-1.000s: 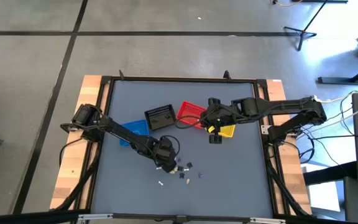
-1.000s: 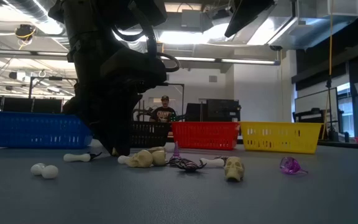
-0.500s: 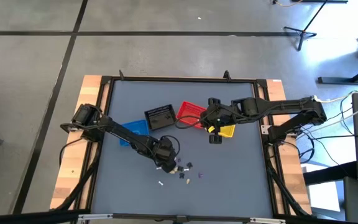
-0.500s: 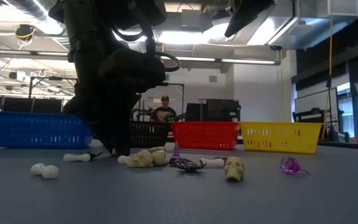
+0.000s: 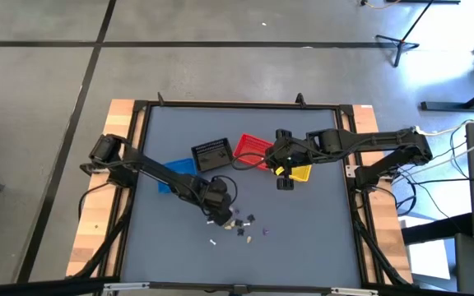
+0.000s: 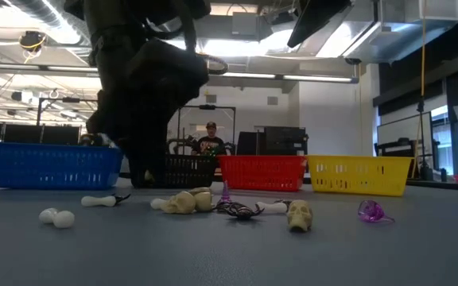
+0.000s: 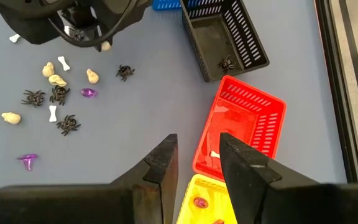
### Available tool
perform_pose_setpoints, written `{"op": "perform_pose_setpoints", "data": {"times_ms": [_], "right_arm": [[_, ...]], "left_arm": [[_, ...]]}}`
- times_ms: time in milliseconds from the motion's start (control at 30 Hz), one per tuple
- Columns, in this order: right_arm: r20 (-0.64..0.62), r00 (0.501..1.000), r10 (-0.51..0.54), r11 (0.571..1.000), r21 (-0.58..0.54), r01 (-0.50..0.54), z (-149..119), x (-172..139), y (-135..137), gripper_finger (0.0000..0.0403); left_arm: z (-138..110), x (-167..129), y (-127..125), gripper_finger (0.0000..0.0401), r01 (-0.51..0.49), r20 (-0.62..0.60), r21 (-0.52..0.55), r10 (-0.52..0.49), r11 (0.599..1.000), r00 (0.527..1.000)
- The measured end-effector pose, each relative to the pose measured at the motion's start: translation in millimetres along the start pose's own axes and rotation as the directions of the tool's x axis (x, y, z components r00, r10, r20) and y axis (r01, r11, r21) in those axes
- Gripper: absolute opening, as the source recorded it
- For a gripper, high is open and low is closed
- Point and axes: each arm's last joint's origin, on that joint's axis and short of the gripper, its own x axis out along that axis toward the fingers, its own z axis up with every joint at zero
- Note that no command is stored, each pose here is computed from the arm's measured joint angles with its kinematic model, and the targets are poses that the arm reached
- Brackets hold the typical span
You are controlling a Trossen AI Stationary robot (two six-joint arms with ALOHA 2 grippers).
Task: Sort Halloween decoration
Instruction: Put the yellow skull toy into the blue bin
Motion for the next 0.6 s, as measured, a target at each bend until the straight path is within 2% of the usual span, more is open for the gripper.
{"op": "perform_pose_setpoints", "data": {"times_ms": [300, 600], "right_arm": [[0.0, 1.0, 0.0, 1.0, 0.0, 0.0, 0.0, 0.0, 0.1, 0.0115], [-0.001, 1.0, 0.0, 1.0, 0.0, 0.0, -0.1, -0.1, 0.0, 0.0115]], "left_arm": [[15.6, -27.1, 16.4, 0.005, 0.025, -0.042, 0.078, -0.022, 0.997, 0.999], [23.2, -66.5, 45.8, 0.005, -0.046, -0.062, 0.226, 0.061, 0.973, 0.996]]}}
